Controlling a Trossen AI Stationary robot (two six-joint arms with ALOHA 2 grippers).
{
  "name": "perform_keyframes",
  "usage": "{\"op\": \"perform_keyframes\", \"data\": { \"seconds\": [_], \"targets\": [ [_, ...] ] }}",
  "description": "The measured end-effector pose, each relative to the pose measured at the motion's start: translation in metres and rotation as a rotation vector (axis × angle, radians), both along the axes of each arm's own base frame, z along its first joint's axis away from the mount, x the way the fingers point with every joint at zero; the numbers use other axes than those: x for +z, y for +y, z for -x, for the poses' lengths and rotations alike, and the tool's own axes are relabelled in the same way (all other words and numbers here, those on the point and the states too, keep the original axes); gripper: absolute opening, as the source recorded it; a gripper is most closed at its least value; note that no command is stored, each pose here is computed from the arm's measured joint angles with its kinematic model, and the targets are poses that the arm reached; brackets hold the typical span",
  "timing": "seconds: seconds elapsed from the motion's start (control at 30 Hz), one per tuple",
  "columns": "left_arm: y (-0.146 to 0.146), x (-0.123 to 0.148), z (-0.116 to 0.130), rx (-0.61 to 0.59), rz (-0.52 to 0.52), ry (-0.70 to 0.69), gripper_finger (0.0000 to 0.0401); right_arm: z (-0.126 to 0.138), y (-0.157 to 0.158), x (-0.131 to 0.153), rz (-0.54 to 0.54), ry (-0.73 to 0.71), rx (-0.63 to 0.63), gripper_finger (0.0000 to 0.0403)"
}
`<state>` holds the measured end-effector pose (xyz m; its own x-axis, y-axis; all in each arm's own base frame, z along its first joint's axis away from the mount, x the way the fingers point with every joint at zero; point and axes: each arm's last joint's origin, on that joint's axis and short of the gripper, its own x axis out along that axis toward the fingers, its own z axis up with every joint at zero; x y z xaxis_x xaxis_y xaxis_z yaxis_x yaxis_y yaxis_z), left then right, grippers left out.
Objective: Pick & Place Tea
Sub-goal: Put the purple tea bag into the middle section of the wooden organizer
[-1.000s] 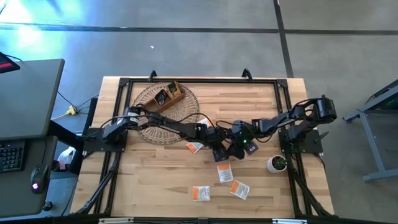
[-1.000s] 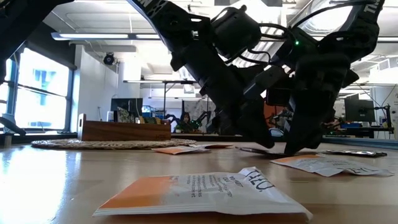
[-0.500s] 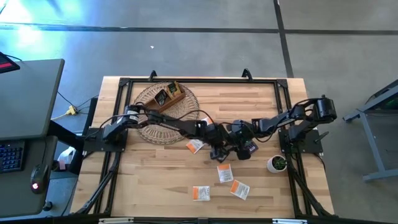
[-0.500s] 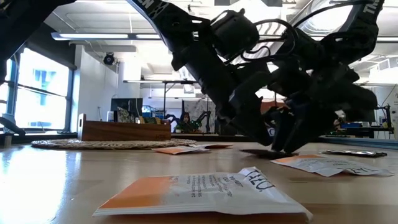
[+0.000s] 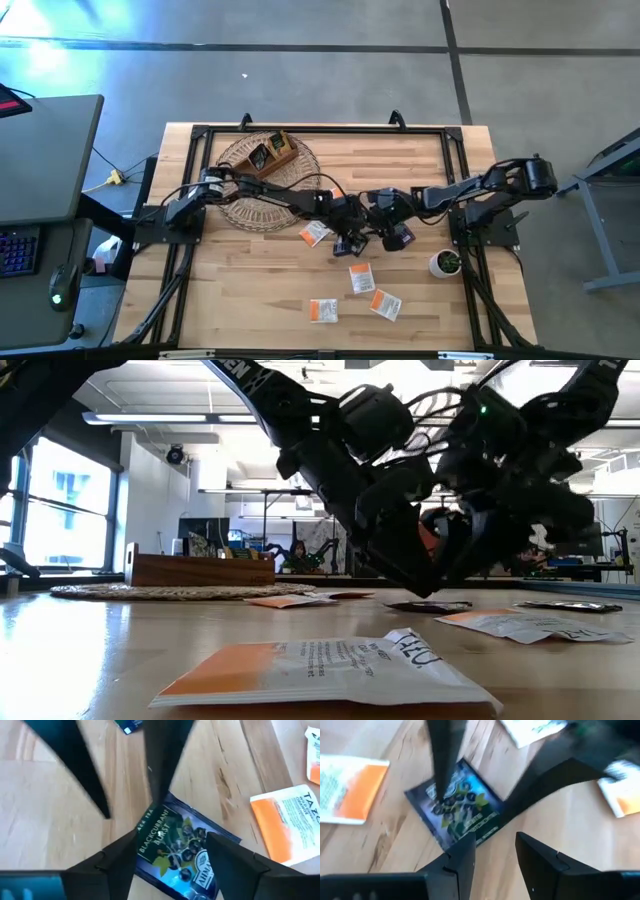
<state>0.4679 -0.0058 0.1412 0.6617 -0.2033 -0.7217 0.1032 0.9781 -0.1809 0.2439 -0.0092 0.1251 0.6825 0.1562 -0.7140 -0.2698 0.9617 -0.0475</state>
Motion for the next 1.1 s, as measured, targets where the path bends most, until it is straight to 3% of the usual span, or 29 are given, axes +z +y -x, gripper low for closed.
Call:
{"op": "perform_keyframes", "data": {
  "seconds": [0.17, 0.37, 0.77, 0.93, 1.1],
  "targets": [
    [0.001, -0.001, 0.0, 0.024, -0.095, -0.002, 0.0245, 0.005, 0.002, 0.017, -0.014, -0.046, 0.005, 0.0138],
    [0.004, -0.002, 0.001, 0.029, -0.179, 0.008, 0.0246, 0.014, 0.006, 0.031, -0.151, -0.045, 0.0, 0.0138],
    [-0.006, -0.016, 0.001, 0.011, -0.177, 0.056, 0.024, 0.016, 0.006, 0.032, -0.159, -0.033, -0.015, 0.0138],
    [-0.005, -0.043, -0.002, 0.019, -0.157, 0.093, 0.0187, 0.016, 0.006, 0.032, -0.159, -0.034, -0.015, 0.0138],
    [-0.002, -0.054, -0.004, 0.08, -0.129, 0.105, 0.0095, 0.015, 0.006, 0.032, -0.156, -0.037, -0.019, 0.0138]
  ]
}}
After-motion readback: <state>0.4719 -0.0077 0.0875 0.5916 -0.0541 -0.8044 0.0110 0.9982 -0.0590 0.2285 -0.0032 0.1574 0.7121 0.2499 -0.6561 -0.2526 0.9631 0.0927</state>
